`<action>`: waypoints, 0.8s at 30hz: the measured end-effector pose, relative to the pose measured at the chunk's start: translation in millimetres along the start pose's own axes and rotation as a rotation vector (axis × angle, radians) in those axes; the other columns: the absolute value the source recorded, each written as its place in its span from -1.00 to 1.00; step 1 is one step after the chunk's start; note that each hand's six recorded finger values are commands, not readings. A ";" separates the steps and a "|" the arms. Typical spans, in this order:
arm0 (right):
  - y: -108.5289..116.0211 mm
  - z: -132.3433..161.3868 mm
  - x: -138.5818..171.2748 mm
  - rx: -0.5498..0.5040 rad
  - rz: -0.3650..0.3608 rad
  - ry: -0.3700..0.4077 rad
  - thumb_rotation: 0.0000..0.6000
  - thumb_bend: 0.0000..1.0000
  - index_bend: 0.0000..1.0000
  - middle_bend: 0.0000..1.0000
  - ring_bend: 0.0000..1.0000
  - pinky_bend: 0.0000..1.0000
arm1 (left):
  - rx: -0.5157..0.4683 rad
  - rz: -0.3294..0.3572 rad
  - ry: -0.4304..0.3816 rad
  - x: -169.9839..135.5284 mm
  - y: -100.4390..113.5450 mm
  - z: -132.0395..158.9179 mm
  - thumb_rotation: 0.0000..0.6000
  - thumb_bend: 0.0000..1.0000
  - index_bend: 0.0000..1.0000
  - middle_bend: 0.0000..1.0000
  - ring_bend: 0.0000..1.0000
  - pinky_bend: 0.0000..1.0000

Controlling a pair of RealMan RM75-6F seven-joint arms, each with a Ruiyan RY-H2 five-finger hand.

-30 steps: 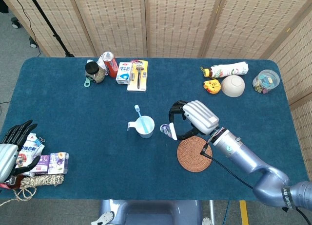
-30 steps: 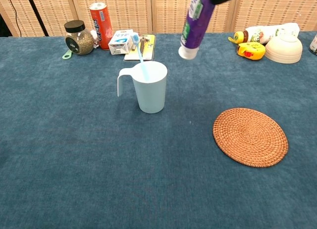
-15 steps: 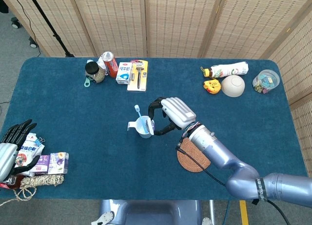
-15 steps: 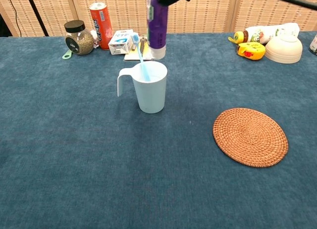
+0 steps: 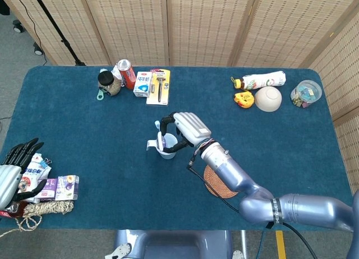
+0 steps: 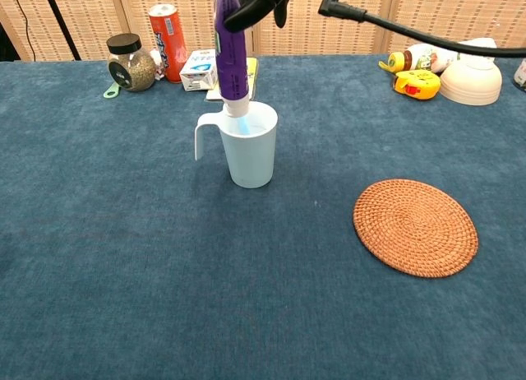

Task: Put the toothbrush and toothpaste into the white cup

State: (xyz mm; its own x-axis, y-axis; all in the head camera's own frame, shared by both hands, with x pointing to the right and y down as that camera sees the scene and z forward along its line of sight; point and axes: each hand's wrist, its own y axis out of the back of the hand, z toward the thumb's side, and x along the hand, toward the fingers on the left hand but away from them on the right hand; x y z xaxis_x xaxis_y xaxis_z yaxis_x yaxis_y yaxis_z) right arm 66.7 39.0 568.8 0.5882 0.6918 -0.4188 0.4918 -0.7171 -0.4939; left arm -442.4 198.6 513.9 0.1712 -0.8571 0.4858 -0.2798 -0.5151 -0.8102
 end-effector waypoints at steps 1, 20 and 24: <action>-0.5 -1.8 -1.9 0.007 -0.002 -0.004 1.00 -0.40 0.31 0.03 -0.31 0.09 | 0.000 0.000 0.001 0.0 0.0 -0.1 1.00 -0.37 -1.00 -1.00 -1.00 -1.00; -18.6 -28.8 -11.9 -0.002 0.021 -0.040 1.00 -0.40 0.31 0.03 -0.31 0.06 | 0.014 -0.018 0.002 2.7 -4.2 1.4 1.00 -0.37 -1.00 -1.00 -1.00 -1.00; -25.0 -38.5 -13.4 -0.013 0.031 -0.053 1.00 -0.40 0.31 0.03 -0.31 0.04 | 0.017 -0.023 0.003 3.5 -5.3 1.8 1.00 -0.37 -1.00 -1.00 -1.00 -1.00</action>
State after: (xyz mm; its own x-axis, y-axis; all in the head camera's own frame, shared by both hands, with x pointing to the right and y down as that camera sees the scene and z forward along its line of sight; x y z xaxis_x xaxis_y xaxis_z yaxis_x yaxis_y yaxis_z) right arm 71.3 44.5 616.0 0.5687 0.6723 -0.4739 0.4823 -0.7393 -0.4699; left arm -438.6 198.4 519.3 0.1743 -0.8451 0.5053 -0.2595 -0.5345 -0.8044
